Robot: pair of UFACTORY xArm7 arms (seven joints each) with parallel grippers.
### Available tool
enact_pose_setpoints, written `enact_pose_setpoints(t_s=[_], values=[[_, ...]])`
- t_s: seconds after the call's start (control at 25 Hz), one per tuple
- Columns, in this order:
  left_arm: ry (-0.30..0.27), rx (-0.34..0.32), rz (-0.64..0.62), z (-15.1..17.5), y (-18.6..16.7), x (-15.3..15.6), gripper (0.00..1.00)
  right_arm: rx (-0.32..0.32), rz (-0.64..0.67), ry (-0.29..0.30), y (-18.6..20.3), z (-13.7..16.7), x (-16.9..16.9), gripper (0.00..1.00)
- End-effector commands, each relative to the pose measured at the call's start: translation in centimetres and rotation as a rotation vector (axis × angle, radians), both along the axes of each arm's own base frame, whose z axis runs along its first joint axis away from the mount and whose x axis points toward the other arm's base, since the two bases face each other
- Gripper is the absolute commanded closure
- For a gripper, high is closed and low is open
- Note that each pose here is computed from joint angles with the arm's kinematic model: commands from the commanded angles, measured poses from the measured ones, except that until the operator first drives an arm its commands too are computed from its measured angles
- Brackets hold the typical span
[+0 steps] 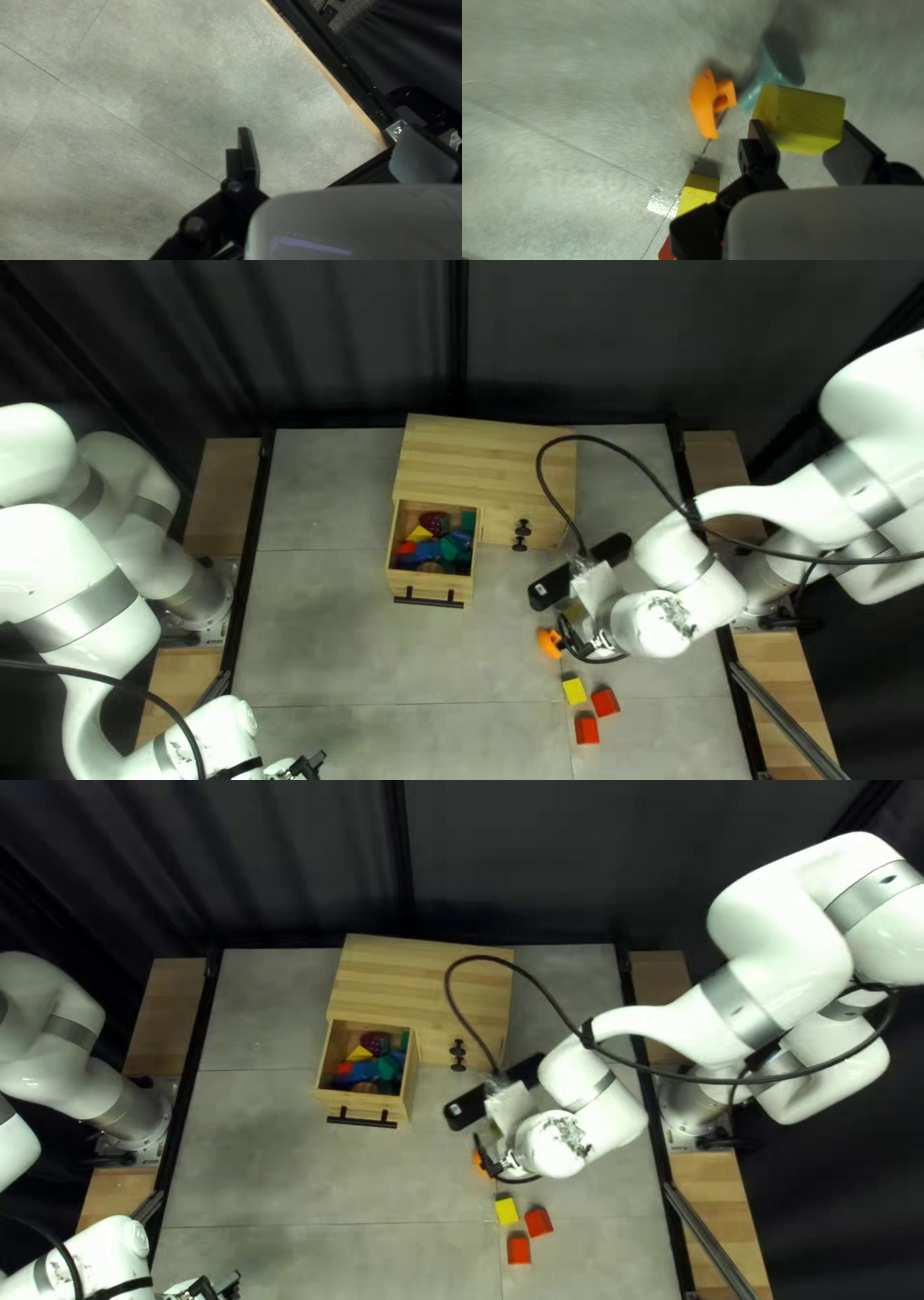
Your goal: Open drawers and place objects into drawer and close
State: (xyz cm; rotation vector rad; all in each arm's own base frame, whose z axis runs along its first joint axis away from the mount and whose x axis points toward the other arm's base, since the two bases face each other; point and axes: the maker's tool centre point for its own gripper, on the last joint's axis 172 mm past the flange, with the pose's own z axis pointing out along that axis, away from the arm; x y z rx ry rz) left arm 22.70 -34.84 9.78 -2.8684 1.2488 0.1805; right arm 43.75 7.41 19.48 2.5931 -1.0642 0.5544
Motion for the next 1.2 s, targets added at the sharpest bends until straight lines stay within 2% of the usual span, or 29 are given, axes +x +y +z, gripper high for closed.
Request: enact_pose_setpoints(t_s=[0.04,0.2,0.32,0.48,0.52,0.56,0.6,0.76,0.88,1.08,1.2], values=[[0.000,0.000,0.000,0.0,0.0,0.0,0.00,-0.120,0.194,-0.053,-3.3,6.0,6.9,0.98],[0.000,0.000,0.000,0.0,0.0,0.0,0.00,-0.172,0.308,-0.075,-5.2,6.6,11.0,0.98],[0.000,0.000,0.000,0.0,0.0,0.0,0.00,-0.197,0.382,-0.089,-7.2,5.4,14.2,0.98],[0.000,0.000,0.000,0.0,0.0,0.0,0.00,-0.199,0.427,-0.089,-8.8,3.8,16.4,0.97],[0.000,0.000,0.000,0.0,0.0,0.0,0.00,-0.196,0.435,-0.087,-9.3,3.4,16.8,0.64],[0.000,0.000,0.000,0.0,0.0,0.0,0.00,-0.195,0.436,-0.086,-9.4,3.2,16.9,0.05],[0.000,0.000,0.000,0.0,0.0,0.0,0.00,-0.188,0.435,-0.082,-9.8,2.9,17.3,0.00],[0.000,0.000,0.000,0.0,0.0,0.0,0.00,-0.157,0.400,-0.069,-9.7,2.4,17.1,0.00],[0.000,0.000,0.000,0.0,0.0,0.0,0.00,-0.137,0.366,-0.045,-7.8,2.6,15.9,0.00],[0.000,0.000,0.000,0.0,0.0,0.0,0.00,-0.084,0.247,0.052,-1.8,2.3,11.1,0.00],[0.000,0.000,0.000,0.0,0.0,0.0,0.00,-0.029,0.136,0.113,0.8,0.7,7.7,0.00]])
